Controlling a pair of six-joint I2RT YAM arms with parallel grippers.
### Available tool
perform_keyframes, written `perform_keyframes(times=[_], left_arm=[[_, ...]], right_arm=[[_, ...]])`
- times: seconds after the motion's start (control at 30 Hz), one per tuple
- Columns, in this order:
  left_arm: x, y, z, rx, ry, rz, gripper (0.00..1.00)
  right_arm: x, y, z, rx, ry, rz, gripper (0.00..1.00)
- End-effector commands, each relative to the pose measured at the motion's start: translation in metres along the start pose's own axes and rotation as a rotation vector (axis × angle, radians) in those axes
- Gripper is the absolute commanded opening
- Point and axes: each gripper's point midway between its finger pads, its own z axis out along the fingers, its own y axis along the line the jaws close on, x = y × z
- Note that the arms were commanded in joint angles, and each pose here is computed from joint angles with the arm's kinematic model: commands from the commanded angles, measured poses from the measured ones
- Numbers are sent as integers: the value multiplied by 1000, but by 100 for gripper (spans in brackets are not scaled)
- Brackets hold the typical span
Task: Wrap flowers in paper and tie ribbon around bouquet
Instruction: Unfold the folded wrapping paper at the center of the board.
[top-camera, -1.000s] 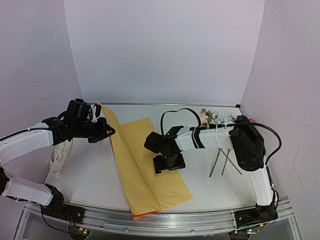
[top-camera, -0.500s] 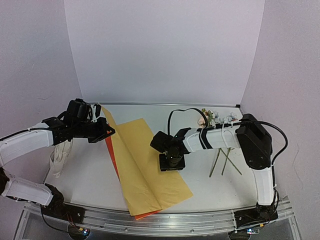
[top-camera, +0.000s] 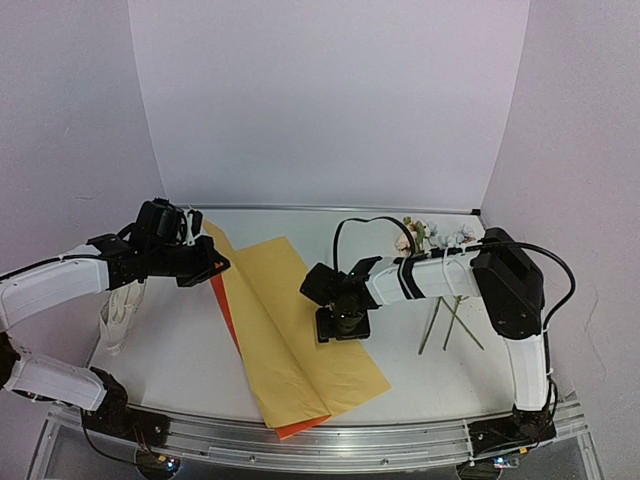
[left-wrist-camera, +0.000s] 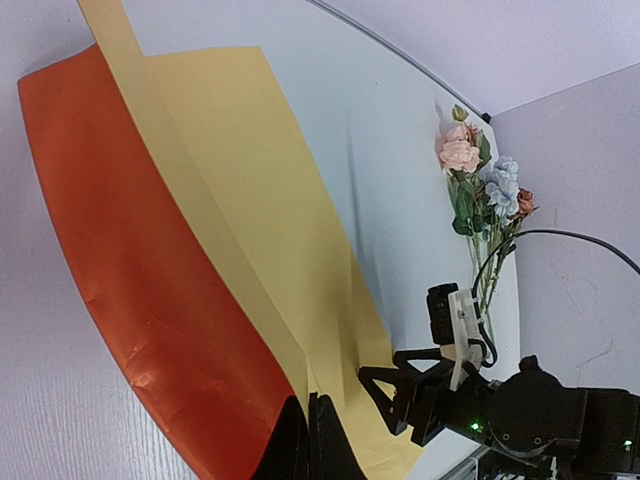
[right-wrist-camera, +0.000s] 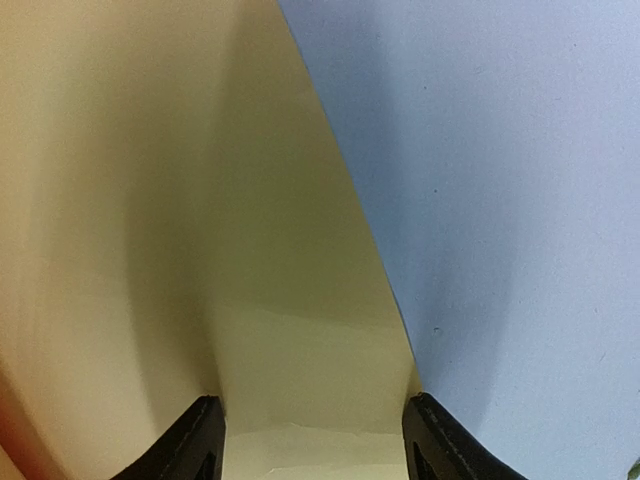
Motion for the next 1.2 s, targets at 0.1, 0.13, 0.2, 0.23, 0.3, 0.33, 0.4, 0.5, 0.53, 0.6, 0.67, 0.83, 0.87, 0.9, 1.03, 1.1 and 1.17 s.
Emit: perform_keyframes(times=[0.1,0.13,0.2,0.23,0.3,0.33,0.4,0.5,0.53,0.6,0.67,0.83,0.87,0.9,1.03,1.1,1.17], left_arm=[[-4,1,0,-13,-14,-4,0],[-4,1,1,-13,-13,-3,0],[-3,2,2,-14,-11,-4,0],[-2,2,3,-15,-6,-5,0],[-2,2,3,-14,-5,-5,0],[-1,3,4,-14,-4,-6,0],[-2,3,4,-14,-6,-7,0],[-1,3,4,-15,-3,-8,0],[-1,3,4,-15,-3,-7,0],[0,4,4,-16,-2,-6,0],[0,3,5,-14,1,-5,0],[3,5,9,-15,14,-10,0],[3,5,10,-16,16,-8,0],[3,5,10,-17,18,-8,0],[4,7,10,-19,18,-13,0],[5,7,11,-18,19,-20,0],[5,8,11,-18,18,-25,0]], right_arm=[[8,-18,-5,84,14,-66,67],[5,-19,-8,93,3,-76,68],[1,-22,-12,107,-12,-93,70],[0,-23,-13,112,-18,-99,71],[0,-25,-14,123,-19,-108,73],[0,-27,-14,128,-19,-110,73],[3,-30,-11,136,-9,-109,75],[12,-31,0,121,40,-84,75],[14,-31,3,113,48,-74,75],[20,-32,8,97,60,-57,75],[24,-32,12,86,73,-39,75],[34,-38,19,85,88,-7,75],[36,-39,20,87,93,-4,75],[37,-40,21,89,95,-1,74],[41,-43,25,95,104,12,70],[43,-45,26,101,102,22,64],[43,-46,26,105,99,31,55]])
